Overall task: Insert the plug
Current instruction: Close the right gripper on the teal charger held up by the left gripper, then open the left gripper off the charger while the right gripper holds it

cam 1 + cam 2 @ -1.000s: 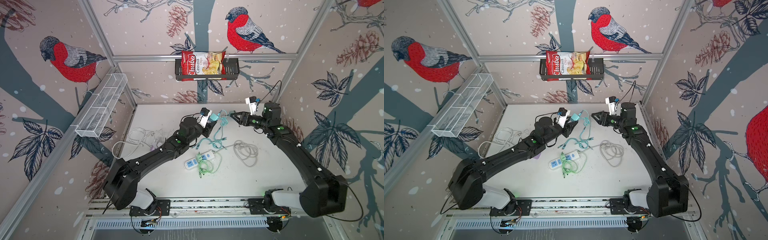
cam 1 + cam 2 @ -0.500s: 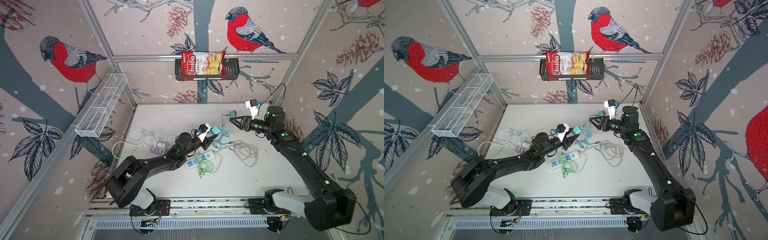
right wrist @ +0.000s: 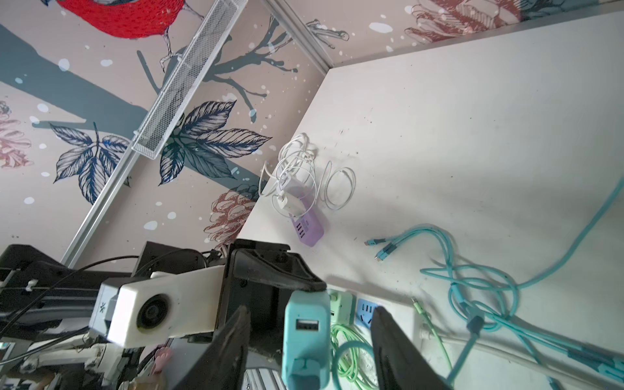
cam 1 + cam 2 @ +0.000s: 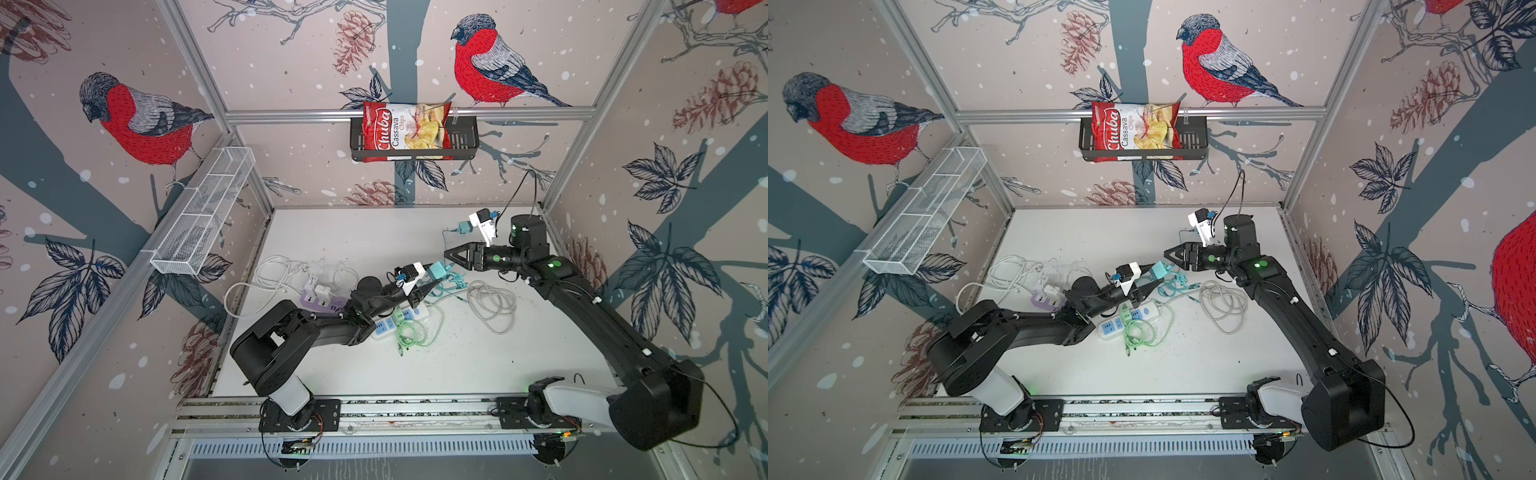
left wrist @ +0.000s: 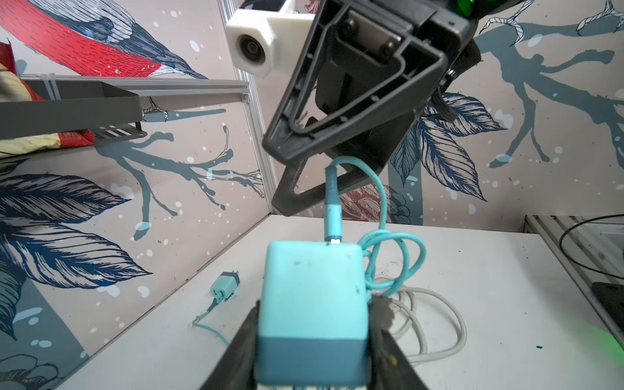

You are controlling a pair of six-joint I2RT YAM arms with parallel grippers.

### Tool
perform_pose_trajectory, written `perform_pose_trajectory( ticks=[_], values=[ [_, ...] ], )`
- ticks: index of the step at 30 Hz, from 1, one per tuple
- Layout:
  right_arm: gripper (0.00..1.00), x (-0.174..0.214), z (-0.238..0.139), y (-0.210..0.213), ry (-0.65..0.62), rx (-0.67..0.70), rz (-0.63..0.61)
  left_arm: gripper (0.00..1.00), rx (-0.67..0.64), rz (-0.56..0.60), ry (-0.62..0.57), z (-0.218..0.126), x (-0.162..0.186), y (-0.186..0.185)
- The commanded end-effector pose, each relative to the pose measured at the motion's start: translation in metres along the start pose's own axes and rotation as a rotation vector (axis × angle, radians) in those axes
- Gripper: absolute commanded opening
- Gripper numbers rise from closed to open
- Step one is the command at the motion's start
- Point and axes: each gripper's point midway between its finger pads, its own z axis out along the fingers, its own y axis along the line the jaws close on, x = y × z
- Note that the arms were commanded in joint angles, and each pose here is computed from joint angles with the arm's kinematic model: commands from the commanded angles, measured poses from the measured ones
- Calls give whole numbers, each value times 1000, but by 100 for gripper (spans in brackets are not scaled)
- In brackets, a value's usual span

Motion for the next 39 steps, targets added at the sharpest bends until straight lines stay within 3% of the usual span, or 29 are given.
perform_pose_trajectory(
  ticks=[1, 14, 29, 39],
  values=[
    [57, 9, 8, -7, 45, 28, 2, 14, 1, 68, -88, -1, -21, 0],
    [46, 32, 21, -6, 120, 29, -8, 13, -24, 109, -47, 3, -15, 3],
    [41, 41, 18, -1, 123, 24, -13, 13, -25, 115, -31, 4, -13, 4],
    [31, 41, 19, 2, 120, 13, -23, 13, -6, 107, -34, 7, -15, 1]
  ],
)
